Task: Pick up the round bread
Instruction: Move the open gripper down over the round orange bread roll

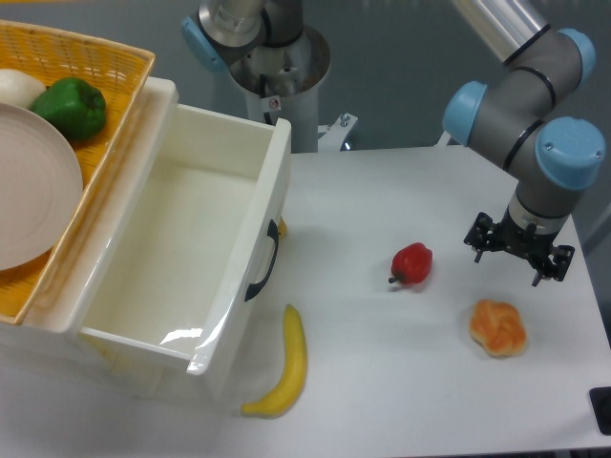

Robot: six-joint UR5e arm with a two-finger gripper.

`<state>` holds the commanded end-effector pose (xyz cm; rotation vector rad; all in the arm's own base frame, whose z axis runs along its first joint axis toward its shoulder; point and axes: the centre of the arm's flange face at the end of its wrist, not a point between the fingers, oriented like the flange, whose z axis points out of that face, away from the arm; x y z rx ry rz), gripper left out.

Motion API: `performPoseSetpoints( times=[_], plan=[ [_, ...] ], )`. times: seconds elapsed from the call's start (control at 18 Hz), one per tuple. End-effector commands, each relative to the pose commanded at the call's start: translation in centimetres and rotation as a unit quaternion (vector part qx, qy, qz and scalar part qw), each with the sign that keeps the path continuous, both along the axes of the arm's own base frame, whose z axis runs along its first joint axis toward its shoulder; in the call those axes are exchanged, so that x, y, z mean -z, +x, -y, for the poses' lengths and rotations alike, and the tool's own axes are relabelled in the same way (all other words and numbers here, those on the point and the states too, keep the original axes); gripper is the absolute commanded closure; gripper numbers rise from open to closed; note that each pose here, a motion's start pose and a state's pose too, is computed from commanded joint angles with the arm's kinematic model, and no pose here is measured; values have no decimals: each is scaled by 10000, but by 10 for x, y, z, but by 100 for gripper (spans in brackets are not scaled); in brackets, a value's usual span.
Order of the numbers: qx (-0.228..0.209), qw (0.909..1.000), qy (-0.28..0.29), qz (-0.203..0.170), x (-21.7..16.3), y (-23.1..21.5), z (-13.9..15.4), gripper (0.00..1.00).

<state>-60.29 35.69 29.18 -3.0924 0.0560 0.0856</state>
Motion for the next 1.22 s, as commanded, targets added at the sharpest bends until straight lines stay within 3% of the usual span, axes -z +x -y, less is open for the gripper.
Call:
performPoseSetpoints(
  times=[0.28,0.44,0.78,1.22],
  plan=[
    [-74,10000,34,5,1,-5,3,0],
    [-144,9998,-13,143,21,-11,7,0],
    [-936,9956,93,7,38,-27,22,0],
    [-910,9957,168,-73,42,-37,25,0]
  ],
)
